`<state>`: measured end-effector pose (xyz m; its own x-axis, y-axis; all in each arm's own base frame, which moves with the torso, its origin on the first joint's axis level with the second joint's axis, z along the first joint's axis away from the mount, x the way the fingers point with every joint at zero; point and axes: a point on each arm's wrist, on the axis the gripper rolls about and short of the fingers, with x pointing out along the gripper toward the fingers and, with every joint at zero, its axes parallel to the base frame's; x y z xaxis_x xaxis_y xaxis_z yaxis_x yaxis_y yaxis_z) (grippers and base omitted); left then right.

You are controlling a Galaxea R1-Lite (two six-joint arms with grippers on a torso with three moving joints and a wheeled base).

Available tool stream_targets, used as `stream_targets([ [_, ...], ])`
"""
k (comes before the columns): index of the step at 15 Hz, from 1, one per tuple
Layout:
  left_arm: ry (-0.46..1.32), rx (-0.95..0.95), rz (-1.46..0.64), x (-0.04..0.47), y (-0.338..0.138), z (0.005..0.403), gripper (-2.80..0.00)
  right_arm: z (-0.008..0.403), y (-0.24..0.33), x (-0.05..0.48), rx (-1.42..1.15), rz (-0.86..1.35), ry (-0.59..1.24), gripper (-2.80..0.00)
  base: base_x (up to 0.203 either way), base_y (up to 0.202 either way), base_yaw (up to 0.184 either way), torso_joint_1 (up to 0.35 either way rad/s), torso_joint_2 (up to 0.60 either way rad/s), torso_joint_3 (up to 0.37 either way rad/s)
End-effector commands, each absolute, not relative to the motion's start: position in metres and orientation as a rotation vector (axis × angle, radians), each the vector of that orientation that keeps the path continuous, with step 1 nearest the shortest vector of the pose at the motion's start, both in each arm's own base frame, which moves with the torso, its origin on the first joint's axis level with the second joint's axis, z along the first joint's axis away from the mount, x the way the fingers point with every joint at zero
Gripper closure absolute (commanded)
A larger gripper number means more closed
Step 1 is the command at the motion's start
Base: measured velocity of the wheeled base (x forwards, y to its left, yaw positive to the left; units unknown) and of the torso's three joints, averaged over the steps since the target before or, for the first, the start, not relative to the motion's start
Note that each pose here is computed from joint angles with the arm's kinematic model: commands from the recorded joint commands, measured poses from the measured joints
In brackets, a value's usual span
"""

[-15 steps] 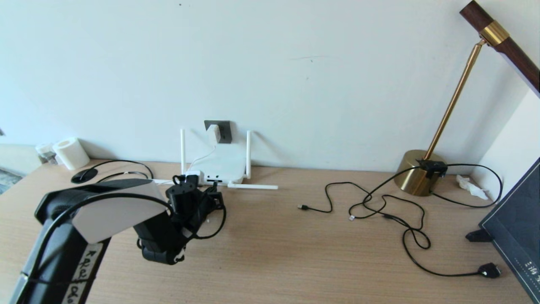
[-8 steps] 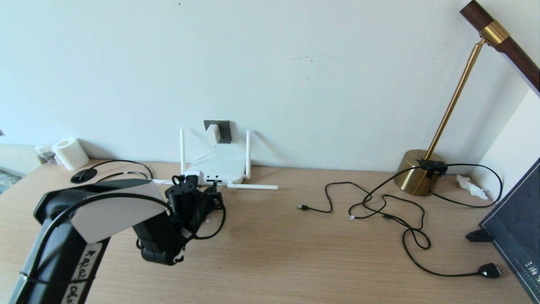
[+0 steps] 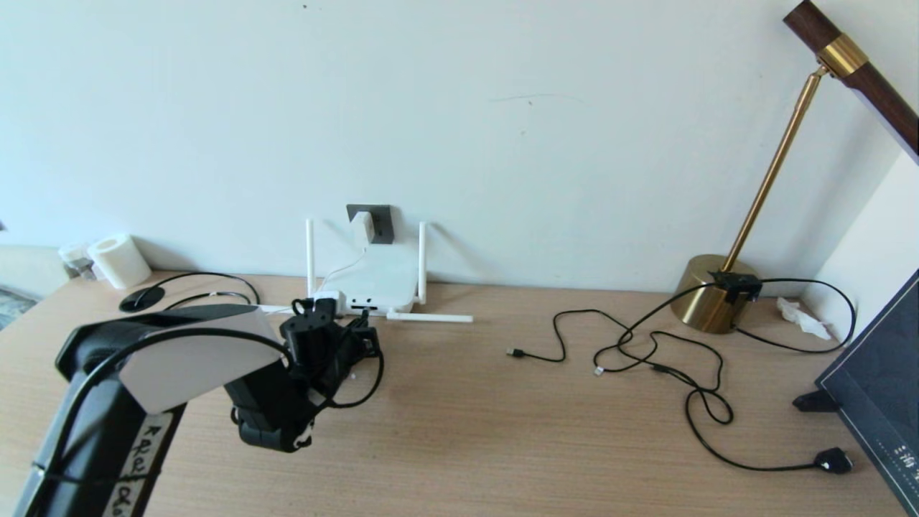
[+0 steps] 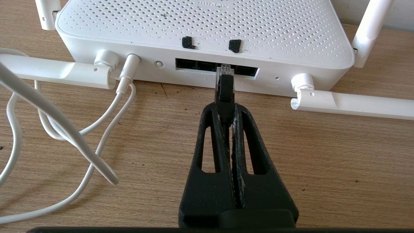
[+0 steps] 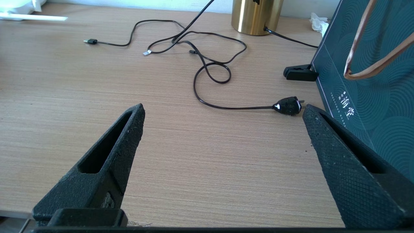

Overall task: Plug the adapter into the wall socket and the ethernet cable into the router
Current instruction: Plug cable into router interface

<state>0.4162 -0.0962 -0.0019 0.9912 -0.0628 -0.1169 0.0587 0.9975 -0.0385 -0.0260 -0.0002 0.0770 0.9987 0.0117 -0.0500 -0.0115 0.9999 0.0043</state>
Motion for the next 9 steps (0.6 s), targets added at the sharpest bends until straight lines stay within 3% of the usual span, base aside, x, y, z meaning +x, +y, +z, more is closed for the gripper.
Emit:
stream_targets([
  [1,0.11,-0.037,-0.06,0.4162,-0.0962,-0.001,0.0,0.077,-0.0002,-0.0258,0.004,0.012,0.052,-2.8,0.0,0.0,0.0,0.0,0.0,0.0],
  [9,0.111,-0.037,-0.06,0.4165,-0.0963,-0.002,0.0,0.077,-0.0002,-0.0258,0.004,0.012,0.052,-2.8,0.0,0.0,0.0,0.0,0.0,0.0],
])
